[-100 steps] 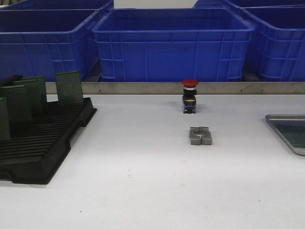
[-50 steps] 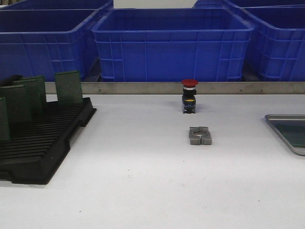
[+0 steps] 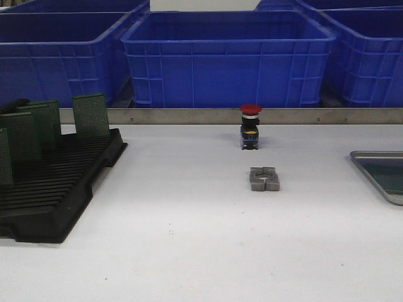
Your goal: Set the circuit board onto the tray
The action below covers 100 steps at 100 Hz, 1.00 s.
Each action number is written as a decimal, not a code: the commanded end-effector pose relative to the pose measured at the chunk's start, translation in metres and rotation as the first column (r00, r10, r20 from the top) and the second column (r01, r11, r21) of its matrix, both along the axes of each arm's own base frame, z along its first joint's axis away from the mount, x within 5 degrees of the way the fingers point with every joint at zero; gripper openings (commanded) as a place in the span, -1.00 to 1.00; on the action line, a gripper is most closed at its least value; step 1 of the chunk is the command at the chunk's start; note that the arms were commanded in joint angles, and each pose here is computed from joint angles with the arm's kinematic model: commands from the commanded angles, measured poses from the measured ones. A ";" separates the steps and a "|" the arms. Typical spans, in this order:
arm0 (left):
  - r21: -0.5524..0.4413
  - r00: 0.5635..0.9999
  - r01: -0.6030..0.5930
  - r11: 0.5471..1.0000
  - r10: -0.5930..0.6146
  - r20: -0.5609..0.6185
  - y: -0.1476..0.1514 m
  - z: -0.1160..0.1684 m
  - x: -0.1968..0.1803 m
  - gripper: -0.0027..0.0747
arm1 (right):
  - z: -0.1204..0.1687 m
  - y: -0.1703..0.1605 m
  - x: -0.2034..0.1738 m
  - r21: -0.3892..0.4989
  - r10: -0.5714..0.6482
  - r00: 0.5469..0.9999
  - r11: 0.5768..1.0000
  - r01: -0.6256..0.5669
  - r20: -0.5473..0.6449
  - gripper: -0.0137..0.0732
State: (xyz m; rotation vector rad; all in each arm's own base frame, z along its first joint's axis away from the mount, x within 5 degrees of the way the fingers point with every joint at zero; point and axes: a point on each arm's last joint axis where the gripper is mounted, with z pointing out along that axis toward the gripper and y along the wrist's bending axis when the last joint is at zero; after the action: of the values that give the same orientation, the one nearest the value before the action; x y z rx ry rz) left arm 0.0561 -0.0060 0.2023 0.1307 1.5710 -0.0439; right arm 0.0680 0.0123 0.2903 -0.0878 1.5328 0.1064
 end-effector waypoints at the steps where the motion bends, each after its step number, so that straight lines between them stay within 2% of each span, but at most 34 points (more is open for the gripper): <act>1: -0.025 0.993 0.006 1.000 -0.003 0.118 0.000 0.010 -0.004 -0.98 | 0.011 -0.003 -0.001 0.024 -0.036 0.998 0.999 0.035 0.048 -0.84; 19: -0.025 0.993 0.006 1.000 -0.003 0.118 0.000 0.010 -0.004 -0.98 | 0.011 -0.004 0.000 0.024 -0.043 0.998 0.999 0.041 0.051 -0.84; 37: -0.025 0.993 0.006 1.000 -0.003 0.118 0.000 0.010 -0.004 -0.98 | 0.008 -0.006 0.000 -0.024 -0.070 0.997 0.997 0.071 0.044 -0.84; 49: -0.025 0.993 0.006 1.000 -0.003 0.118 0.000 0.010 -0.004 -0.98 | 0.003 -0.009 0.000 0.001 -0.102 0.995 0.995 0.102 0.016 -0.84; 50: -0.025 0.993 0.006 1.000 -0.003 0.118 0.000 0.010 -0.004 -0.98 | 0.003 -0.009 0.000 0.023 -0.104 0.995 0.994 0.103 0.012 -0.84; 51: -0.025 0.993 0.006 1.000 -0.003 0.118 0.000 0.010 -0.004 -0.98 | 0.002 -0.010 0.000 0.007 -0.110 0.994 0.994 0.110 0.012 -0.84; 57: -0.025 0.993 0.006 1.000 -0.003 0.118 0.000 0.010 -0.004 -0.98 | -0.001 -0.012 0.001 0.051 -0.133 0.991 0.990 0.132 0.011 -0.84; 71: -0.025 0.993 0.006 1.000 -0.003 0.118 0.000 0.010 -0.004 -0.98 | -0.008 -0.015 0.001 0.092 -0.165 0.983 0.983 0.158 0.078 -0.84; 88: -0.025 0.993 0.006 1.000 -0.003 0.118 0.000 0.010 -0.004 -0.98 | -0.020 -0.015 -0.005 0.099 -0.160 0.971 0.985 0.144 0.179 -0.84; 100: -0.025 0.993 0.006 1.000 -0.003 0.118 0.000 0.010 -0.004 -0.98 | -0.031 -0.014 -0.011 0.104 -0.159 0.966 0.985 0.140 0.205 -0.84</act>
State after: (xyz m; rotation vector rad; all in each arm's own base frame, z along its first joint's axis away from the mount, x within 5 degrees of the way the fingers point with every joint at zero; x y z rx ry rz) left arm 0.0561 -0.0060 0.2023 0.1307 1.5710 -0.0439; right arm 0.0622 -0.0028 0.2482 0.1093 1.4445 0.0491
